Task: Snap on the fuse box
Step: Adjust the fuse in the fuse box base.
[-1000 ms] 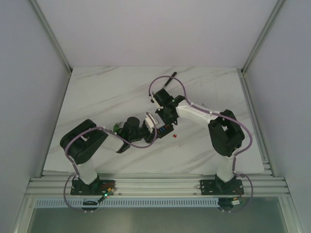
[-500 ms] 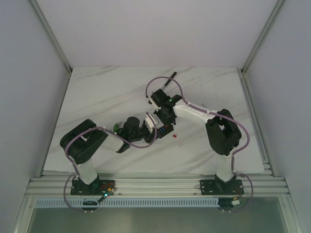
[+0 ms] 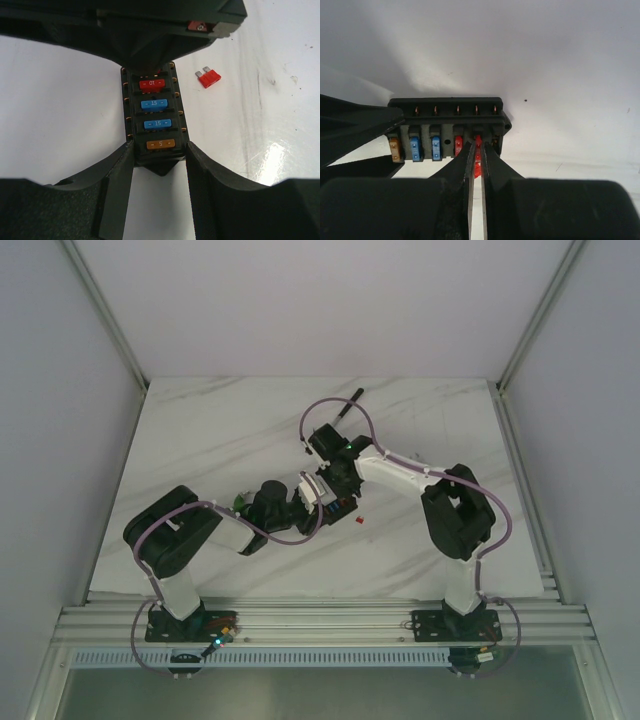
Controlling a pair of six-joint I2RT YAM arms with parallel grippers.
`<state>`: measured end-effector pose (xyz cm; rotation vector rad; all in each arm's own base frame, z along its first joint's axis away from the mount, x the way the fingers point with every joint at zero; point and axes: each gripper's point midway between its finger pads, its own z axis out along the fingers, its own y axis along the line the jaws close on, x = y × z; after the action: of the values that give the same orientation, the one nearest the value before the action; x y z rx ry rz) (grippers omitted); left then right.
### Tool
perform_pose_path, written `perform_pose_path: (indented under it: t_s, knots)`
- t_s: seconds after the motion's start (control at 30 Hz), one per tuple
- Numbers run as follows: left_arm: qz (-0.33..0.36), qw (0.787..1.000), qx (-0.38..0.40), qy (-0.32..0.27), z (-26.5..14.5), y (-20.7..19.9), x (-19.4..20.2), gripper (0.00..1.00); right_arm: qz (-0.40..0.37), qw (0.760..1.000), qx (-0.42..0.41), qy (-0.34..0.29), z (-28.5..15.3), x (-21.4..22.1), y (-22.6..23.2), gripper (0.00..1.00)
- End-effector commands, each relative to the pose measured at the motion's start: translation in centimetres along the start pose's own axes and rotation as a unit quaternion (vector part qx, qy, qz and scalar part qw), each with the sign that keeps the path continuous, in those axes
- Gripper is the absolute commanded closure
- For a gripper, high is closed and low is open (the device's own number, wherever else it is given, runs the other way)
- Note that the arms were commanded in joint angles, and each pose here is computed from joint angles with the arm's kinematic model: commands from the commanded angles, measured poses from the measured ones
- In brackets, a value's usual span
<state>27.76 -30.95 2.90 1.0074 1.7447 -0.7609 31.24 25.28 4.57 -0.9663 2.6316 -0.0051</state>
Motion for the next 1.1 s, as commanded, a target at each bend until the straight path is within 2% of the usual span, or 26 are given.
perform_pose_path:
  t_s: [0.0, 0.27, 0.53, 0.77, 1.07]
  knots:
    - [-0.017, 0.998, 0.016, 0.051, -0.8, -0.7, 3.1, 0.48, 0.005, 0.989, 0.032, 0.147, 4.9, 8.4, -1.9, 1.0]
    - [-0.018, 0.998, 0.016, 0.052, -0.7, -0.7, 3.2, 0.48, 0.004, 0.991, 0.012, 0.136, 4.4, 7.8, -1.4, 1.0]
    - [-0.019, 0.998, 0.016, 0.052, -0.7, -0.6, 3.2, 0.49, -0.017, 0.992, -0.036, 0.116, 4.4, 6.5, 1.8, 1.0]
    - [-0.02, 0.998, 0.013, 0.052, -0.6, -0.5, 3.2, 0.49, -0.025, 0.99, -0.047, 0.129, 5.1, 7.1, 3.0, 1.0]
    - [-0.02, 0.998, 0.009, 0.053, -0.7, -0.4, 3.2, 0.49, -0.019, 0.993, -0.072, 0.09, 3.3, 5.1, 4.2, 1.0]
